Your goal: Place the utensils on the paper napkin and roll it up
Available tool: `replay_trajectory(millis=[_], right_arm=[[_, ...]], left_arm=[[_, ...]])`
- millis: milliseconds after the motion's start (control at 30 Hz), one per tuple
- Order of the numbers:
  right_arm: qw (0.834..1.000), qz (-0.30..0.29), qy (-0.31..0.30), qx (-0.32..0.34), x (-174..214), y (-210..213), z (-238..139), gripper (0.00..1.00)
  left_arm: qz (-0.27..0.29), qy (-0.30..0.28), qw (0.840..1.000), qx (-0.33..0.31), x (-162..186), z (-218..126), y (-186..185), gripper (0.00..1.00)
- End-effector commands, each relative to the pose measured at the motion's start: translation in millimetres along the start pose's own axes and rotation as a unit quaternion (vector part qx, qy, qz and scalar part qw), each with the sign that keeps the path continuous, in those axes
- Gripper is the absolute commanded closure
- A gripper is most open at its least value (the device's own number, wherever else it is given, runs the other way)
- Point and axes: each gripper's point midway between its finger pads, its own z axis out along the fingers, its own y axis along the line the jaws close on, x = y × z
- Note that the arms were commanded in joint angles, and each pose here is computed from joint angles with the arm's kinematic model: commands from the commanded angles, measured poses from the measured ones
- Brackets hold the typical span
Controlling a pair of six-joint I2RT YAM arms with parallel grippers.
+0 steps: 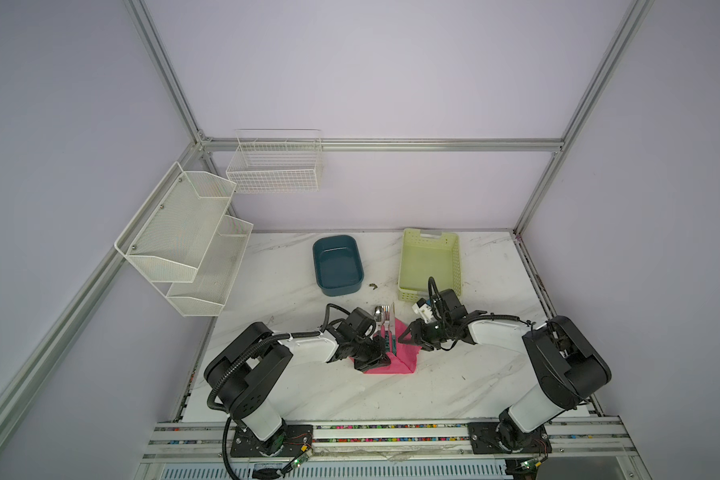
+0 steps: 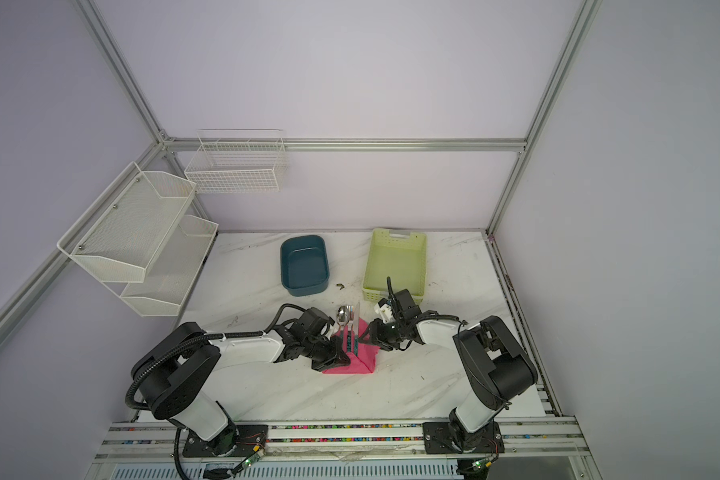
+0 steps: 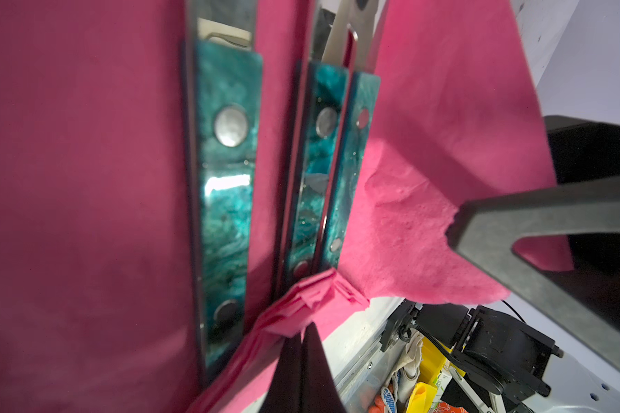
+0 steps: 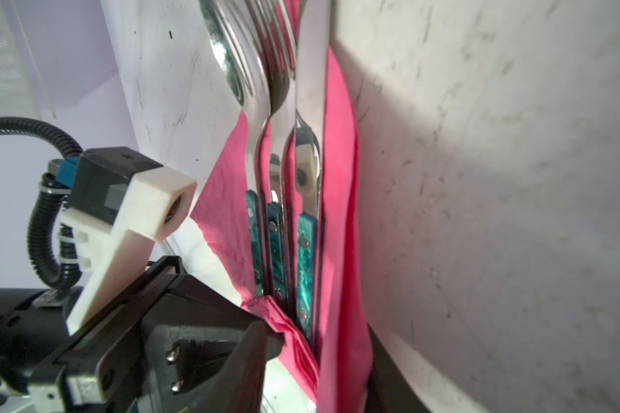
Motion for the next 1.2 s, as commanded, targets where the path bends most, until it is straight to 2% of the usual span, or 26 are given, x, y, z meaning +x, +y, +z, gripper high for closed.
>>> replay_trajectory(millis=[0,600,900,1167], right_arm=[[0.999,0.008,0.027,-0.017,14,0,1,0.53],[1.000,-0.004,0.021,-0.017,20,17,-20,0.52],[1.000,-0.004,0.010,-0.022,14,25,-23,0.61],[0.999,-0.001,-0.001,0.048,11,4,-27,0.61]], left_arm=[[0.014,-0.016,1.000,0.004,-13,-6,-15,1.00],[0.013,-0.018,1.000,0.004,-13,-7,-15,1.00],[0.013,-0.016,1.000,0.006,-13,-6,-15,1.00],[0.013,-0.017,1.000,0.005,-13,-6,-15,1.00]])
